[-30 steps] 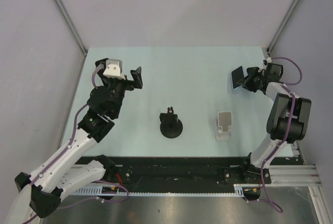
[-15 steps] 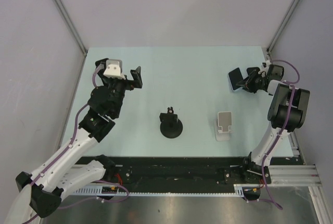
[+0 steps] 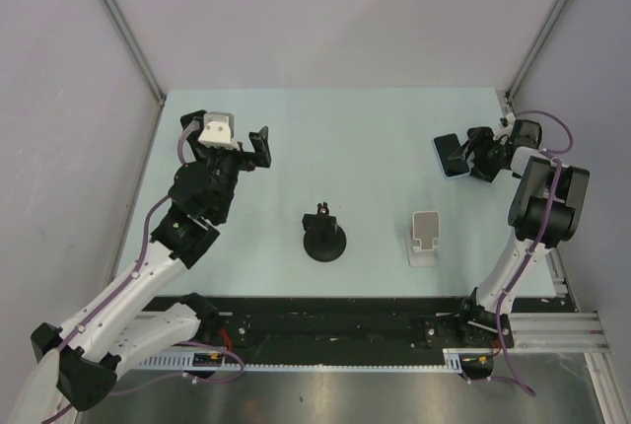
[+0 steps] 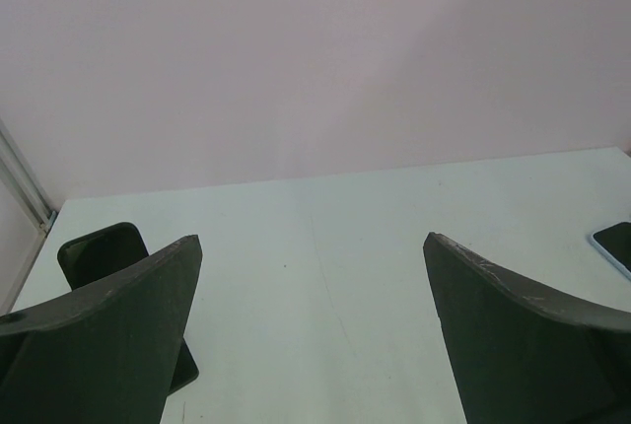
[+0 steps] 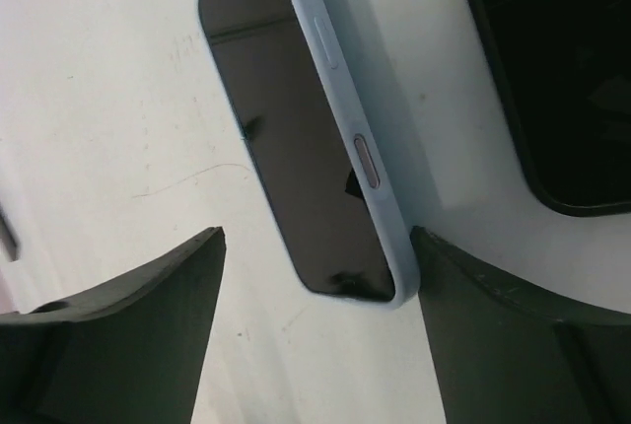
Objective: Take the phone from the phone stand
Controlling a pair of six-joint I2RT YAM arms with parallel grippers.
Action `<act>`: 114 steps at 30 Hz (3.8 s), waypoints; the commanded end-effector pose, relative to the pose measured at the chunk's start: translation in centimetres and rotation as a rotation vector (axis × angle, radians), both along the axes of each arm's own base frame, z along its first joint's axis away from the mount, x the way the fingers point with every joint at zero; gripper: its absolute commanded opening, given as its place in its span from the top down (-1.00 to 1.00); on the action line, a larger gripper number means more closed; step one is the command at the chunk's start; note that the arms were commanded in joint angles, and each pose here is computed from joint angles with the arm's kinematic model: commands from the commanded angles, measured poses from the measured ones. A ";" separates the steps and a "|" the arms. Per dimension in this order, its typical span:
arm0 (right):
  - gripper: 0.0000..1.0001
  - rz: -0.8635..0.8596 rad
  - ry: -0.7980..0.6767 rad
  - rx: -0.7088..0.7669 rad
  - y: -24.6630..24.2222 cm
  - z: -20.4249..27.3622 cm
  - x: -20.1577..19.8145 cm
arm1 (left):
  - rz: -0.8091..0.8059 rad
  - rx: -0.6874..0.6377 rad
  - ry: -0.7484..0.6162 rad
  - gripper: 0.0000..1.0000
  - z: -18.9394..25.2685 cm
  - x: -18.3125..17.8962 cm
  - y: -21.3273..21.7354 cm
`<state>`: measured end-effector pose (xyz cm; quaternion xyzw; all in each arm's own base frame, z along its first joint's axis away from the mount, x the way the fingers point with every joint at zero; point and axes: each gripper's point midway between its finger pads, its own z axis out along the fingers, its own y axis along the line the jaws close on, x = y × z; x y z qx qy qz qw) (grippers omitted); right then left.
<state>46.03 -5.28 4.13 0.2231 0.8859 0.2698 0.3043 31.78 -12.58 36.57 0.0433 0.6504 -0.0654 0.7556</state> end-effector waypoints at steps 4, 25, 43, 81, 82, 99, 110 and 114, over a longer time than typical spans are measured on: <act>-0.98 -0.041 0.001 -0.298 -3.2 2.4 0.0 | 0.000 0.013 -0.038 -1.00 0.7 0.1 0.1; -0.99 0.241 0.058 -0.753 0.9 2.1 5.9 | -0.002 0.028 -0.029 -1.00 0.3 0.4 -0.1; -0.44 0.313 0.112 -0.763 1.1 -0.8 5.7 | -0.011 0.042 -0.014 -0.99 -0.3 0.7 -0.5; -0.13 0.236 0.056 -0.848 -3.8 0.0 8.4 | -0.024 0.043 -0.021 -1.00 0.0 0.6 -0.7; -0.13 0.235 0.056 -0.847 -3.8 -0.2 8.5 | -0.023 0.043 -0.021 -1.00 0.0 0.6 -0.6; -0.27 0.200 0.058 -0.838 -3.8 -0.6 8.8 | -0.025 0.047 -0.026 -0.99 0.2 0.5 -0.6; -0.29 0.197 0.059 -0.828 -3.8 -1.0 9.0 | -0.022 0.051 -0.028 -0.99 0.2 0.5 -0.6; -0.45 0.194 0.042 -0.824 -3.5 -0.3 9.2 | -0.022 0.051 -0.028 -1.00 0.2 0.5 -0.6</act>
